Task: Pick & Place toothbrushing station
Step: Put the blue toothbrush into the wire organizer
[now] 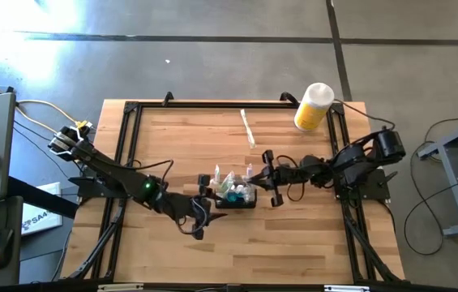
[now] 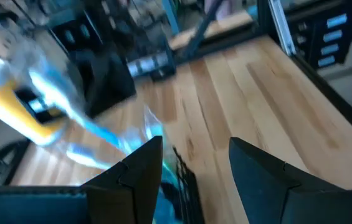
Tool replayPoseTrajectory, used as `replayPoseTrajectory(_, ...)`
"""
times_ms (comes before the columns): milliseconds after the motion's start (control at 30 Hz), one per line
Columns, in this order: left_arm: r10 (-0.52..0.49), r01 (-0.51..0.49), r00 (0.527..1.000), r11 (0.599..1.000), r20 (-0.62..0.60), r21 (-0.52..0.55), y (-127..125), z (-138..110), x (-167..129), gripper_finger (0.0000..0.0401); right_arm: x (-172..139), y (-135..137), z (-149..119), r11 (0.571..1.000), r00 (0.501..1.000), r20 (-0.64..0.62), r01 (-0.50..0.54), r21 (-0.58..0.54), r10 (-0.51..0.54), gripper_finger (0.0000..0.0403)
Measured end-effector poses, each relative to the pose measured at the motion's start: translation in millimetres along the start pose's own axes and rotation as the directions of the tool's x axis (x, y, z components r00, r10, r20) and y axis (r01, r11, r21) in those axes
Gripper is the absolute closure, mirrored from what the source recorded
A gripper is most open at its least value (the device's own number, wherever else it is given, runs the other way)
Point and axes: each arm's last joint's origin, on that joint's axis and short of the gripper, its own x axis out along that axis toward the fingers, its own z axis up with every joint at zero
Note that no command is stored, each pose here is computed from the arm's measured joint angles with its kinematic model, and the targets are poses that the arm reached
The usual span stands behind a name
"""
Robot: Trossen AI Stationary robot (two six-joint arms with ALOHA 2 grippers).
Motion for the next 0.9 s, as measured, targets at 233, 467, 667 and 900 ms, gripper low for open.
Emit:
replayPoseTrajectory(233,0.053,-0.053,0.996,0.999,0.073,-0.002,7.5,8.0,2.3,0.0224,-0.6,-4.9,-1.3,0.999,0.999,-0.012,0.046,0.026,-0.046,0.0400)
replayPoseTrajectory(467,0.117,-0.112,0.991,0.991,0.064,-0.068,31.1,5.9,12.2,0.0224,-4.3,3.8,-4.9,0.995,0.995,-0.039,0.091,0.035,-0.090,0.0399)
replayPoseTrajectory(667,0.078,-0.065,0.992,0.990,0.103,-0.122,57.2,5.4,22.0,0.0224,-9.6,7.3,-8.8,0.993,0.992,-0.065,0.115,0.037,-0.112,0.0399)
replayPoseTrajectory(900,0.035,-0.005,0.991,0.972,0.125,-0.236,88.2,0.3,31.2,0.0224,-10.0,7.5,-11.8,0.993,0.989,-0.096,0.113,0.036,-0.109,0.0399)
